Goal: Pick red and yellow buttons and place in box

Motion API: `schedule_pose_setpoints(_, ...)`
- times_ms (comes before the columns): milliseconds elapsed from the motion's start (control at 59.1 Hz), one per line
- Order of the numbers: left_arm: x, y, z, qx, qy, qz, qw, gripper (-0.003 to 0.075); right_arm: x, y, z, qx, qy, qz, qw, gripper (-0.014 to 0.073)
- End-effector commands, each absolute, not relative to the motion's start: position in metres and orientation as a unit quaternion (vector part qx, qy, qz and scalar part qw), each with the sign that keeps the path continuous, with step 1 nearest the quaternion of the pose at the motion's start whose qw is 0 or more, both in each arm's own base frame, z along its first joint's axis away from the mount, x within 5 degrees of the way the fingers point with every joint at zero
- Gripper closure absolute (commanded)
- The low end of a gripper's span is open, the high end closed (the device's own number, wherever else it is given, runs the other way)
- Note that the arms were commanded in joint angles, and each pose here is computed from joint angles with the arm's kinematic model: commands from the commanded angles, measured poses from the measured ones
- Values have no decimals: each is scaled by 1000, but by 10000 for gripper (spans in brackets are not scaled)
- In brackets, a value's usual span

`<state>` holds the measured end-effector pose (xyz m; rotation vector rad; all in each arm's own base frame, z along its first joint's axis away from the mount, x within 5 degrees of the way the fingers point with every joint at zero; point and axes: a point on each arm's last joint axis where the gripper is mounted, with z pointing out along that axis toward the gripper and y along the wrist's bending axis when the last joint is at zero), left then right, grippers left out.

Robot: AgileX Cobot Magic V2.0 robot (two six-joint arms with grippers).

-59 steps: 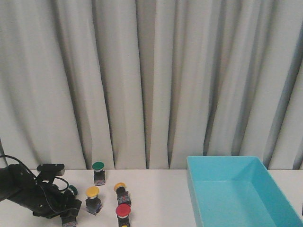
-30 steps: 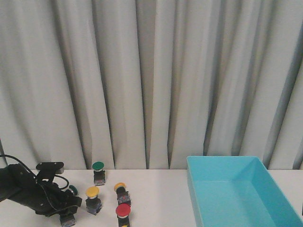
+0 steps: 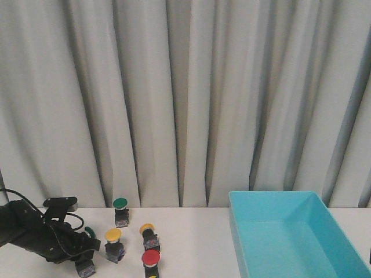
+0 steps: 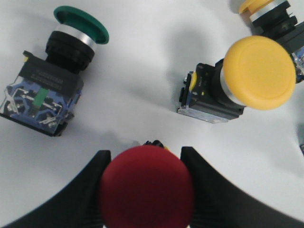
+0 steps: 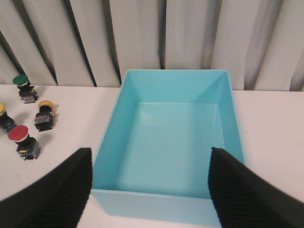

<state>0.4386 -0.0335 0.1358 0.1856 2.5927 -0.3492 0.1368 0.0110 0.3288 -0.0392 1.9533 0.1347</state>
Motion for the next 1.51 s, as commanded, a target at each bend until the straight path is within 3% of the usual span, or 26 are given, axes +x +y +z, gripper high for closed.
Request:
schedule_pose_setpoints(0, 439, -38, 176, 68, 943, -145, 293, 696, 140, 10, 345, -7, 800, 60, 596, 87)
schedule_pose_setpoints(237, 423, -43, 221, 90, 935, -167, 301, 708, 140, 13, 356, -17, 789, 72, 610, 119)
schedule_pose_setpoints(474, 388, -49, 300, 117, 908, -203, 349, 707, 160, 23, 388, -74, 788, 100, 603, 132)
schedule_pose_setpoints(643, 350, -60, 365, 159, 854, -259, 423, 707, 190, 42, 402, -179, 783, 155, 575, 132)
schedule_pose_setpoints(846, 300, -82, 417, 294, 746, -372, 468, 707, 211, 67, 419, -318, 718, 247, 567, 132)
schedule_pose_setpoints(998, 277, -91, 433, 342, 685, -459, 452, 707, 215, 79, 431, -391, 669, 311, 550, 132)
schedule_pose_setpoints(1269, 276, -92, 435, 341, 681, -462, 454, 707, 227, 86, 443, -436, 628, 314, 563, 132)
schedule_pose_setpoints(1489, 277, -92, 434, 340, 683, -462, 453, 707, 252, 126, 436, -465, 611, 286, 573, 132)
